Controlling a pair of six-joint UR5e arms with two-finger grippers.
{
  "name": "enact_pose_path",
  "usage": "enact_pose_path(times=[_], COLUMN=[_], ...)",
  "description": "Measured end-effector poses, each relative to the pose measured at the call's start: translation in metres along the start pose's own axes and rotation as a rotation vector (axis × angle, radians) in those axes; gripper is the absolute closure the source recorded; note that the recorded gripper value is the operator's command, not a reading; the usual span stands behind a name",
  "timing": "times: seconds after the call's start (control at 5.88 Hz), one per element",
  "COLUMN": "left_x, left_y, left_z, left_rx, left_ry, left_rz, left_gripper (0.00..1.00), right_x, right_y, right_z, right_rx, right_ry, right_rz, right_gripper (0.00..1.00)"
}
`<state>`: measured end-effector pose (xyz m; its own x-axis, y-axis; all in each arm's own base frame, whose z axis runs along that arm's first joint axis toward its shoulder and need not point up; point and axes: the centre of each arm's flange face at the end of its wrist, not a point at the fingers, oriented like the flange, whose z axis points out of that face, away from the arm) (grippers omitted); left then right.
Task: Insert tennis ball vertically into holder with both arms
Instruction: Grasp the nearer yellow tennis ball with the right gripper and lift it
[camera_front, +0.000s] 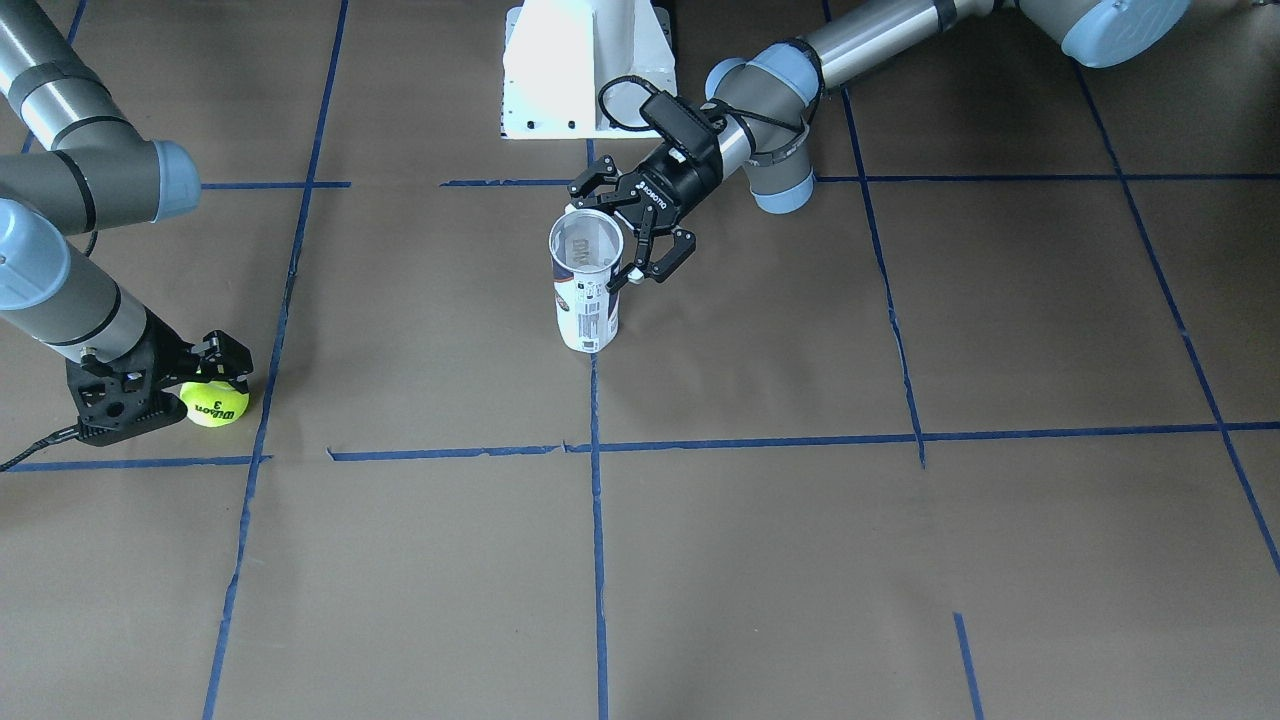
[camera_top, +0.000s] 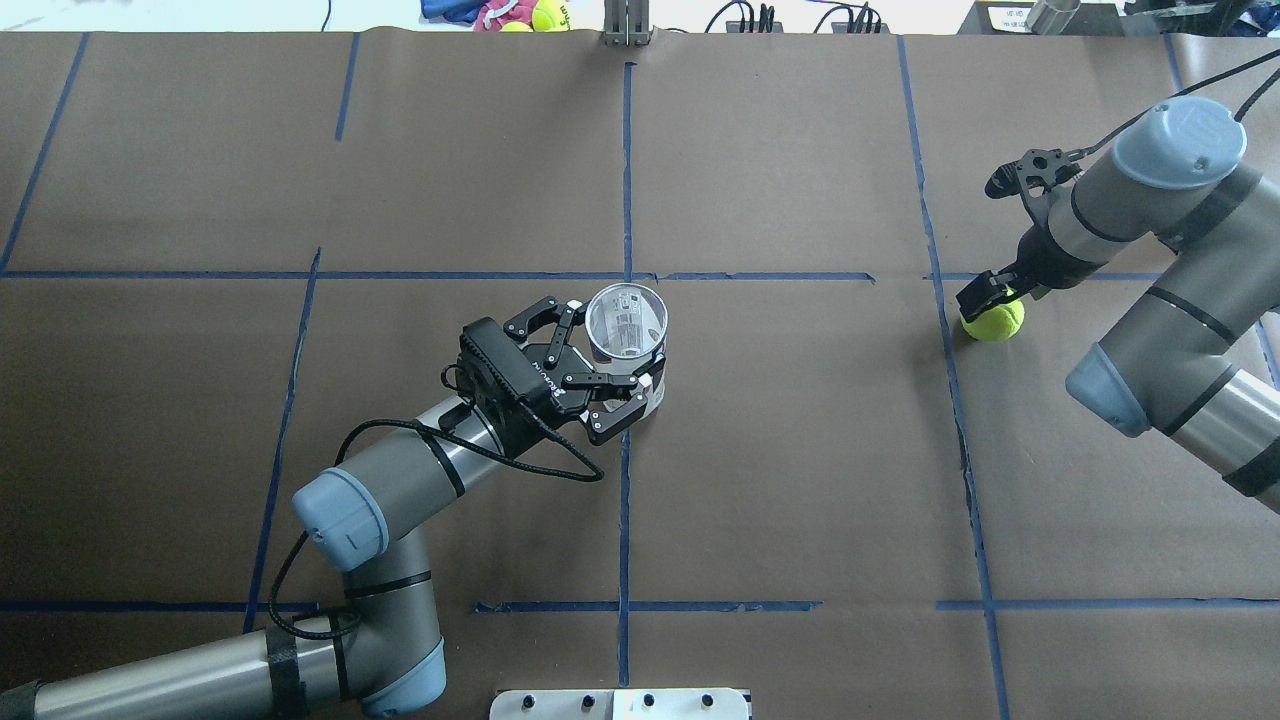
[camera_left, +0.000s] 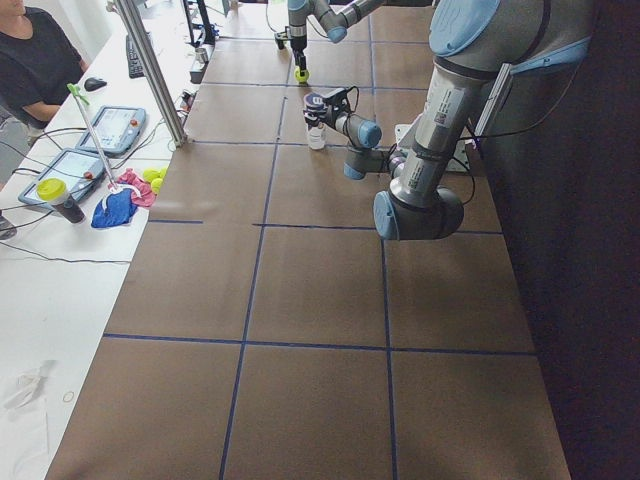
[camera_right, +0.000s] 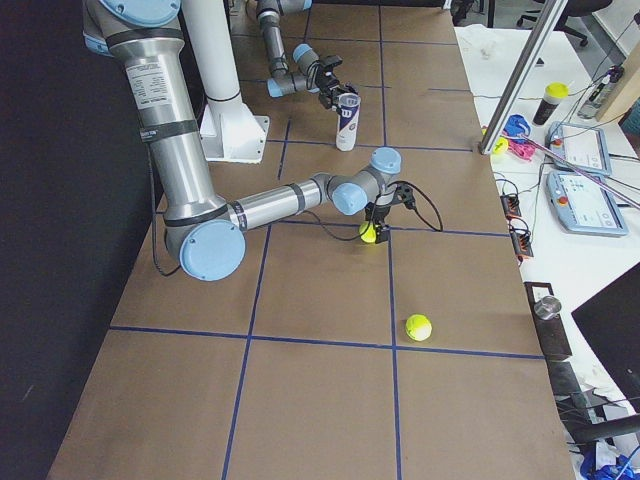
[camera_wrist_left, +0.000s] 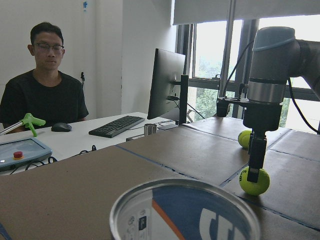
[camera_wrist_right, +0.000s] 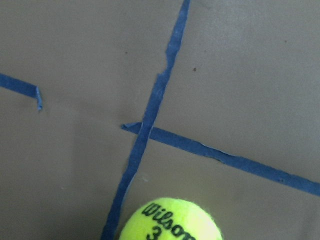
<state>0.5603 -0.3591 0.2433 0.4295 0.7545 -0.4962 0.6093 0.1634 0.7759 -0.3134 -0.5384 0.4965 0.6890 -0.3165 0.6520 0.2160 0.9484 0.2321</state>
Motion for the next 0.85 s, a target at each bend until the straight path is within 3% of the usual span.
enact_pose_path(times=[0.17, 0.51, 0.68, 0.85], left_x=[0.000, 0.001, 0.001, 0.001], left_y=[-0.001, 0.000, 0.000, 0.001], left_z=[0.000, 0.001, 0.001, 0.000], left_rx=[0.001, 0.000, -0.001, -0.002], left_ry=[0.000, 0.001, 0.000, 0.000], left_rz=[0.000, 0.000, 0.000, 0.000], left_gripper=[0.10, 0.09, 0.08, 0.08], right_x=[-0.003, -0.008, -0.010, -0.018], right_y=[0.002, 0.004, 0.002, -0.001], right_z=[0.004, 0.011, 0.009, -0.001], right_rx=[-0.005, -0.015, -0.010, 0.012], right_ry=[0.002, 0.005, 0.003, -0.003], right_rz=[0.001, -0.008, -0.017, -0.029], right_gripper=[0.06, 0.92, 1.00, 1.00])
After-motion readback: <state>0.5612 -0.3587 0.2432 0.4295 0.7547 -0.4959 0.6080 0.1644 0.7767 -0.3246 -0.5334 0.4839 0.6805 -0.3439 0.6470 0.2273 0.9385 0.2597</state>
